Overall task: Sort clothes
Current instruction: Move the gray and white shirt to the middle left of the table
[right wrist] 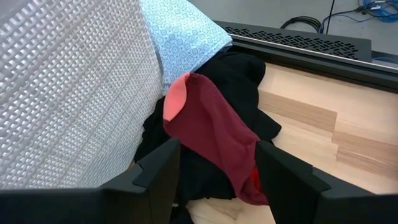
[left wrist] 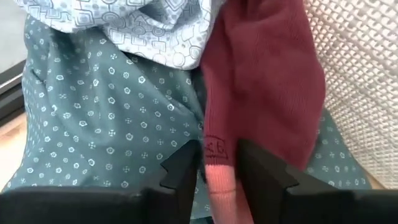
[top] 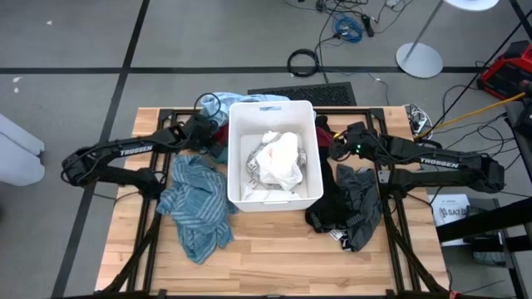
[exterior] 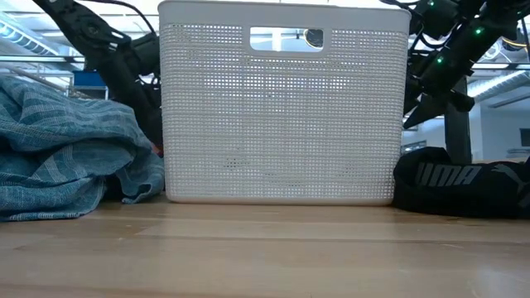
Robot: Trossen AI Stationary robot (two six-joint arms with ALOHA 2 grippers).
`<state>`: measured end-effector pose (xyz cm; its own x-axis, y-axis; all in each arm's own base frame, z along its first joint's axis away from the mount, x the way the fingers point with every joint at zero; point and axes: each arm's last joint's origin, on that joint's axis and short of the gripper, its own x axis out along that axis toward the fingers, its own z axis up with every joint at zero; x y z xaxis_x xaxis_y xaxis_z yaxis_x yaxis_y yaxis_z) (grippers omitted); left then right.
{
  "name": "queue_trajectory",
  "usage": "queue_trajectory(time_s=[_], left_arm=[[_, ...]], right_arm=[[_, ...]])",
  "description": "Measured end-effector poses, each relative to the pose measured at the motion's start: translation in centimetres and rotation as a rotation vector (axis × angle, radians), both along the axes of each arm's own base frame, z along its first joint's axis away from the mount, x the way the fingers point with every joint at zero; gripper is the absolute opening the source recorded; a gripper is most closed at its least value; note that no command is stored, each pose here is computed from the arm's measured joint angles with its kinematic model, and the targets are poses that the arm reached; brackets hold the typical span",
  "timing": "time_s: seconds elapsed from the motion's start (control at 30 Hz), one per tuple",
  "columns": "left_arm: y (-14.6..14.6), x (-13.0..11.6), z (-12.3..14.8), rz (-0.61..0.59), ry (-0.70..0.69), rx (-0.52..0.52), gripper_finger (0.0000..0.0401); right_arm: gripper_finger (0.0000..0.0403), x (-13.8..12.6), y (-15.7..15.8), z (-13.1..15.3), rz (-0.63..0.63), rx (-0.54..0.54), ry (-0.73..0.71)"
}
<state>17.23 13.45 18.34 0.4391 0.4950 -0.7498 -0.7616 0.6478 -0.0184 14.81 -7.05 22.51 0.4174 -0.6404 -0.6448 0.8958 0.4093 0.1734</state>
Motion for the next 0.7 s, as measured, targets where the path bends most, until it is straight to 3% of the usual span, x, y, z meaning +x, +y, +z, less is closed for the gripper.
queue_trajectory(time_s=[0.23,0.43,0.7], left_arm=[[-0.6,-0.1,0.6,-0.104,-0.088,-0.080,0.0013],[-1.6,-1.0,2.8,-0.132,-0.143,-0.058,0.0006],[-3.7,-4.0,8.1,-0.119,-0.349,0.104,0.0004]], right_arm=[[0.0196,-0.1,0.0,-0.1,-0.007,0.011,0.002],[0.0196,-0.2,0.0,-0.2,-0.013,0.023,0.015],[0.0196,0.0,-0.1,0.1,-0.008,-0.040,0.026]])
